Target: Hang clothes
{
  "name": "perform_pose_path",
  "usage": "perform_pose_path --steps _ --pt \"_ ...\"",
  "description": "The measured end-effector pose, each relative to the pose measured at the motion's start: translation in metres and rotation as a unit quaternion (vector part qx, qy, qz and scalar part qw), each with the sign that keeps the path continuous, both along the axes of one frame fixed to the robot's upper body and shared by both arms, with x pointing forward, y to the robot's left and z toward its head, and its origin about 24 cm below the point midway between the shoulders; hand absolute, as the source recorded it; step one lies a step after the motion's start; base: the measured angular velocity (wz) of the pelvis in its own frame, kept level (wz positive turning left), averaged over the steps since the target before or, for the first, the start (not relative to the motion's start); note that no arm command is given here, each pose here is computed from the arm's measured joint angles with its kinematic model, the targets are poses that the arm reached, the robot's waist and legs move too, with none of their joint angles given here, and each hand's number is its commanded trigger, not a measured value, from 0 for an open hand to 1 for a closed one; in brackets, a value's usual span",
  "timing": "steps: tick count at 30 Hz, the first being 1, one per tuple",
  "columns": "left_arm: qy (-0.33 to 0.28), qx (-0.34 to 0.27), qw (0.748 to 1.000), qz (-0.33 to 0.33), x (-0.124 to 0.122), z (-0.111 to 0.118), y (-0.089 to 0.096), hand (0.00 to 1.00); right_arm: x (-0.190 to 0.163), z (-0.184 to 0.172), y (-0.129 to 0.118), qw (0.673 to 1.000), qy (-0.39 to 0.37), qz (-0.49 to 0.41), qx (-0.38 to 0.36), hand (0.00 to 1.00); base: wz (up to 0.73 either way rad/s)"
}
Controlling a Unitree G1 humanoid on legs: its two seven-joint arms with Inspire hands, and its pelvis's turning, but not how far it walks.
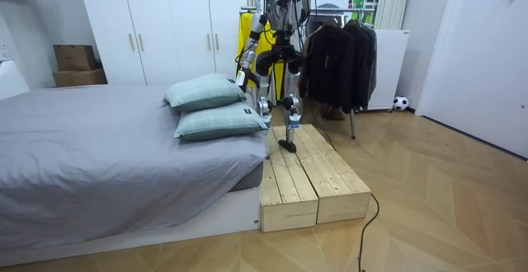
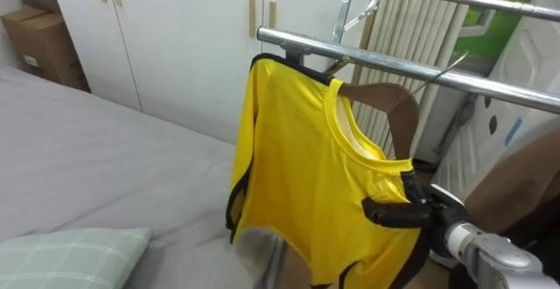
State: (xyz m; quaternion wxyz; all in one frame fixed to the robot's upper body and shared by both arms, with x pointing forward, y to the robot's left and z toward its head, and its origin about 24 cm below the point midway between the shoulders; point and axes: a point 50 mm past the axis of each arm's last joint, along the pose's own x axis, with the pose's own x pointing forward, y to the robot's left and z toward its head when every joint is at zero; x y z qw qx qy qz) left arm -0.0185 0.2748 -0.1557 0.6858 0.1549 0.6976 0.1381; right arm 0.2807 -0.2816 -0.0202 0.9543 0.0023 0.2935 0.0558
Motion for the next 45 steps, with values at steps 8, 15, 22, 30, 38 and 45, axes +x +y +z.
perform_pose_path --steps 8,15,22,30,38,45 --pt "-0.005 -0.005 1.0 0.001 -0.002 0.001 0.001 0.0 -0.002 -0.003 -0.002 1.0 0.005 -0.001 0.002 1.0 0.01" --pt "-0.03 -0.001 1.0 0.008 -0.001 0.006 0.003 0.0 -0.004 -0.005 -0.006 1.0 0.002 -0.008 0.001 1.0 0.07" --pt "-0.033 -0.001 0.999 0.008 0.001 0.005 0.001 0.0 -0.013 -0.018 -0.004 0.999 0.025 -0.022 0.033 1.0 0.03" --pt "-0.037 0.002 0.999 0.017 0.001 0.005 0.001 0.0 -0.016 -0.023 -0.005 0.999 0.026 -0.03 0.037 0.0 0.01" --pt "-0.036 0.002 0.999 0.015 0.001 0.005 0.0 0.0 -0.019 -0.028 -0.007 0.994 0.026 -0.092 0.06 0.0 0.0" --pt "-0.03 -0.001 1.0 0.007 -0.002 0.004 -0.003 0.0 -0.021 -0.029 -0.01 0.988 0.02 -0.127 0.088 0.0 0.0"
